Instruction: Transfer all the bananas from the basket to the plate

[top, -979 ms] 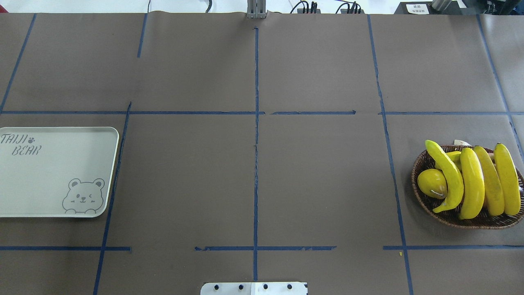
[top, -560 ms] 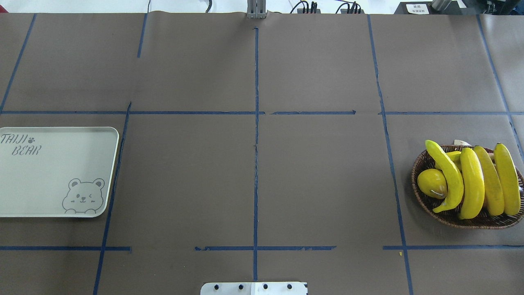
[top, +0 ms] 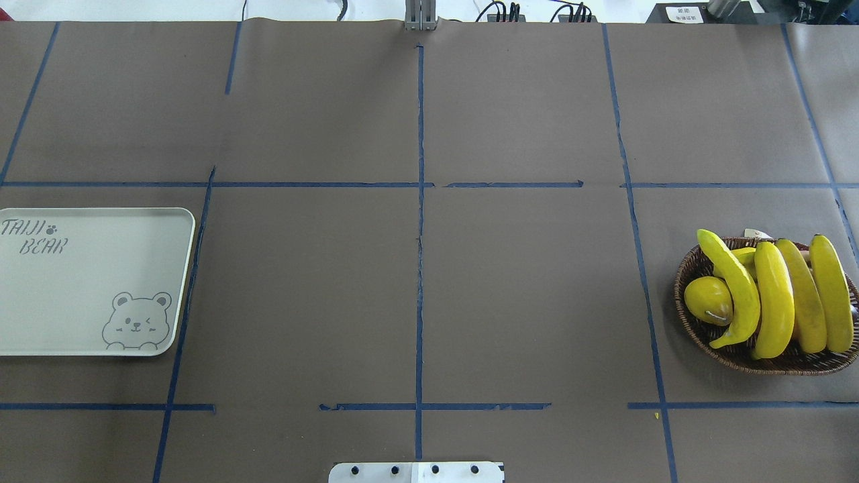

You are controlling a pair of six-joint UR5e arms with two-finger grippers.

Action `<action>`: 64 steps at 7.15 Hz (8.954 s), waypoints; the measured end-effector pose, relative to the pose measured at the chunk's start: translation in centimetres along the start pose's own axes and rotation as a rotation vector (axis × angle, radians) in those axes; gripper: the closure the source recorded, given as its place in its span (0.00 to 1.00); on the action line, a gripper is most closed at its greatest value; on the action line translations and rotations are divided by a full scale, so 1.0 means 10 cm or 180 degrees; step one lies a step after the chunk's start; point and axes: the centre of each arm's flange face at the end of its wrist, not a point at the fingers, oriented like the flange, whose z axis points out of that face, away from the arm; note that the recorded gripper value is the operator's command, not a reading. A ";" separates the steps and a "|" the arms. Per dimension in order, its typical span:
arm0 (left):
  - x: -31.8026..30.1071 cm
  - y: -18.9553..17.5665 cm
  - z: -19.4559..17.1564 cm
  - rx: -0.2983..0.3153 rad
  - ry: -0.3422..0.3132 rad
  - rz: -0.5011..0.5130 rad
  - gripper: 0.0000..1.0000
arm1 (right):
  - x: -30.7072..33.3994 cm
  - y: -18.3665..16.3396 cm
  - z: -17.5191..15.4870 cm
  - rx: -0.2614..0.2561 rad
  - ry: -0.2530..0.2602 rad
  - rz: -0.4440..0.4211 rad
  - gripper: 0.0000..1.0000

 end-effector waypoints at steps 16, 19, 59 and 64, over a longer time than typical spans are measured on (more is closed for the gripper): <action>0.04 -0.05 -0.03 0.0024 0.0019 0.0006 0.00 | -0.46 0.51 0.75 -0.0381 0.0248 -0.0254 0.03; 0.04 -0.06 -0.04 0.0024 0.0019 0.0006 0.00 | -0.45 0.52 0.79 -0.0402 0.0258 -0.0251 0.03; 0.29 -0.23 -0.27 0.0158 0.0013 0.0069 0.00 | -0.24 0.35 0.60 -0.0193 0.0266 -0.0087 1.00; 0.52 -0.26 -0.46 0.0291 0.0095 -0.0092 0.00 | -0.73 0.09 -0.25 0.0125 -0.0443 -0.0088 1.00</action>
